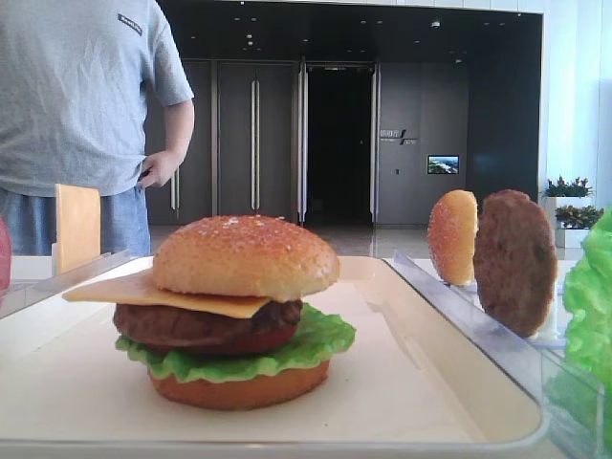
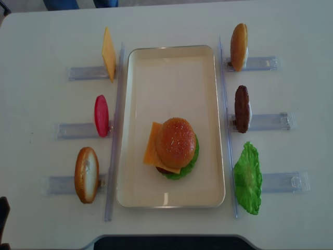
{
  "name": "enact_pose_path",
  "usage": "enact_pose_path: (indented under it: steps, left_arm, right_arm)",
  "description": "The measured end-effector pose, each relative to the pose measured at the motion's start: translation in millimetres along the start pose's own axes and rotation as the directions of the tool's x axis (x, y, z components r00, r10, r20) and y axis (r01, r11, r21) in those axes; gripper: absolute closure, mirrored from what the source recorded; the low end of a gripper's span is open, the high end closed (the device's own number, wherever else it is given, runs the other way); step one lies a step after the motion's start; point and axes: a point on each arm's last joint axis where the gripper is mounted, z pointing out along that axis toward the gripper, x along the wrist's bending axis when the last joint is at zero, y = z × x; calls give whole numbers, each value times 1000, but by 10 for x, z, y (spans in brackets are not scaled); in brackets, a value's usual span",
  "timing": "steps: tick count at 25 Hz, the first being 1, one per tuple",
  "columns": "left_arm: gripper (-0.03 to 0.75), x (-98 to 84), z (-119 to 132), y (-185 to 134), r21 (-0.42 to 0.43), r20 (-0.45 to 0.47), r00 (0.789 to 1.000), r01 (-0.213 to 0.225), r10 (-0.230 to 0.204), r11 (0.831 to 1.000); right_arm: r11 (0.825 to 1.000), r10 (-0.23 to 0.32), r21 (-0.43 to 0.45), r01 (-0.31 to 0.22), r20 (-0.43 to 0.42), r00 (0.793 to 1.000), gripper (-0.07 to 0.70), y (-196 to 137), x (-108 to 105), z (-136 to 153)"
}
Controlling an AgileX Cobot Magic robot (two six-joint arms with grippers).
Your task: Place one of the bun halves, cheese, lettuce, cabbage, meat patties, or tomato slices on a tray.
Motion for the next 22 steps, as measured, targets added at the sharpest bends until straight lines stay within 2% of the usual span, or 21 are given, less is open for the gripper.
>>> enact_pose_path:
  steps: [22]
  left_arm:
    - [389, 0, 0, 0, 0, 0, 1000, 0, 0, 1000]
  right_arm:
    - [1000, 0, -3, 0, 0, 1000, 283, 3, 0, 0]
